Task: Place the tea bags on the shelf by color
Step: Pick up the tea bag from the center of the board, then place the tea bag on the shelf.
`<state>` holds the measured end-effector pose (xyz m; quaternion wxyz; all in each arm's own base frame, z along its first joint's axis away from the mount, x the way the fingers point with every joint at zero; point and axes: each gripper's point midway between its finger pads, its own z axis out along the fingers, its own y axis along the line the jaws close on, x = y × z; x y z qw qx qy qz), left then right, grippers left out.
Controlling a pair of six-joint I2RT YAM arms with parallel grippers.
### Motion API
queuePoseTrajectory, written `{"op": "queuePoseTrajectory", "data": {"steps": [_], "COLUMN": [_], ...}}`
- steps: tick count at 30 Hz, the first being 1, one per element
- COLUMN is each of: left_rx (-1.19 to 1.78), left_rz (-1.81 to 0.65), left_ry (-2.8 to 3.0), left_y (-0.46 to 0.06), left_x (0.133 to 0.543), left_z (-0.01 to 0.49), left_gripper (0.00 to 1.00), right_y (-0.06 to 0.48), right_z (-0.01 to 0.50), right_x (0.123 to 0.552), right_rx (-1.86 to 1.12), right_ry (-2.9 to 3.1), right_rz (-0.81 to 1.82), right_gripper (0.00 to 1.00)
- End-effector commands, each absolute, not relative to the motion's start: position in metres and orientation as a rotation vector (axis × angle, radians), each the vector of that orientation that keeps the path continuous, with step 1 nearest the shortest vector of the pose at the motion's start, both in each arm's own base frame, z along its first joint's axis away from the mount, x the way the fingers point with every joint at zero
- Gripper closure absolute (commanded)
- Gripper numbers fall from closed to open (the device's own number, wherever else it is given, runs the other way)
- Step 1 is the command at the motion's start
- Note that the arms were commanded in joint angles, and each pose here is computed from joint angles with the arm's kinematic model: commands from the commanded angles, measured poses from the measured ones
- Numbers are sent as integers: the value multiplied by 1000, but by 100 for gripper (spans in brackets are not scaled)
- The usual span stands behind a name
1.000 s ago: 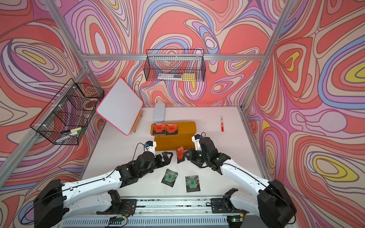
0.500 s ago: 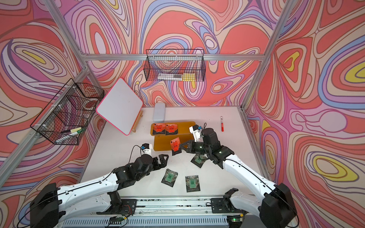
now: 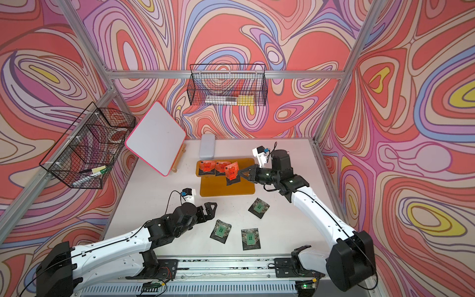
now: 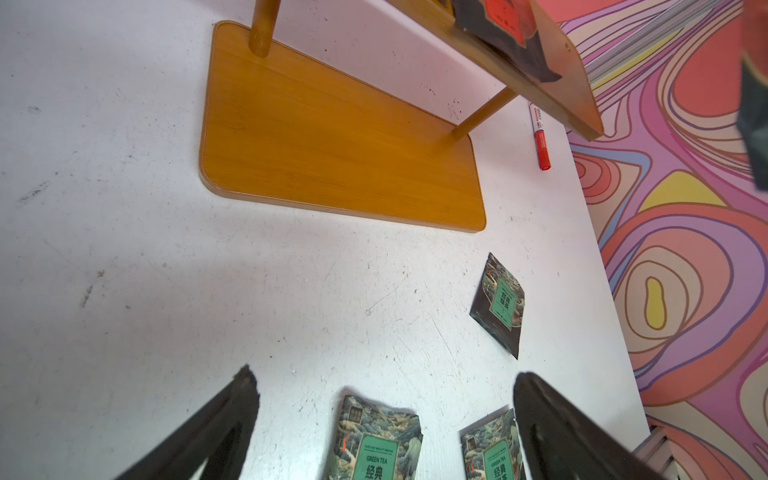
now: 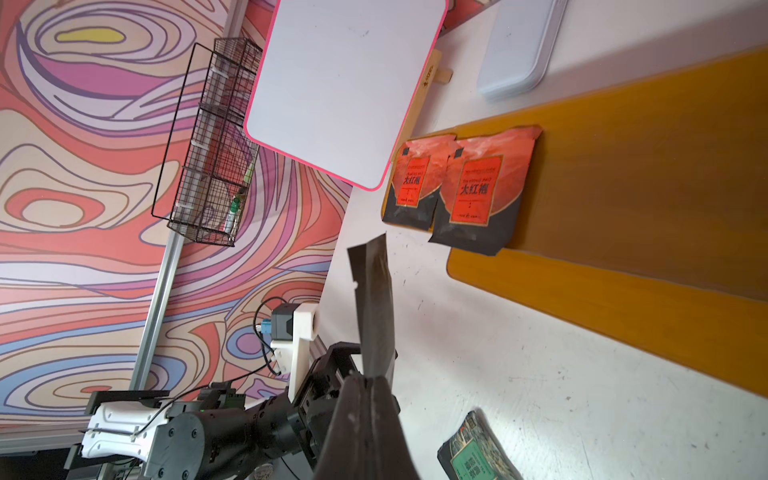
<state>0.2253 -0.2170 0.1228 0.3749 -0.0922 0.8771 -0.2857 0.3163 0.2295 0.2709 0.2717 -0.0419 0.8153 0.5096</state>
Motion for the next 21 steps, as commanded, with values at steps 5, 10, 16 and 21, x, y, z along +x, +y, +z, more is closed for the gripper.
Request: {"op": "queuePoseTrajectory", "data": {"steps": [5, 10, 16, 21], "left_rx": [-236, -235, -237, -243], "left_rz": [-694, -699, -699, -695], "left_ry": [2256, 2261, 2263, 2263], "left_y": [-211, -212, -211, -209], "left_x": [223, 223, 222, 221], "left_z": [113, 111, 109, 107], "left_gripper": [1, 1, 1, 1], "right_y": [211, 199, 194, 196], "right_z": [267, 260, 250, 242], "right_x": [344, 363, 382, 395], "right_rx": [-78, -41, -19, -7], "right_ry": [2174, 2174, 2194, 2216], "right_rz": [1420, 1424, 1423, 1435], "right_gripper": [100, 100, 100, 100]}}
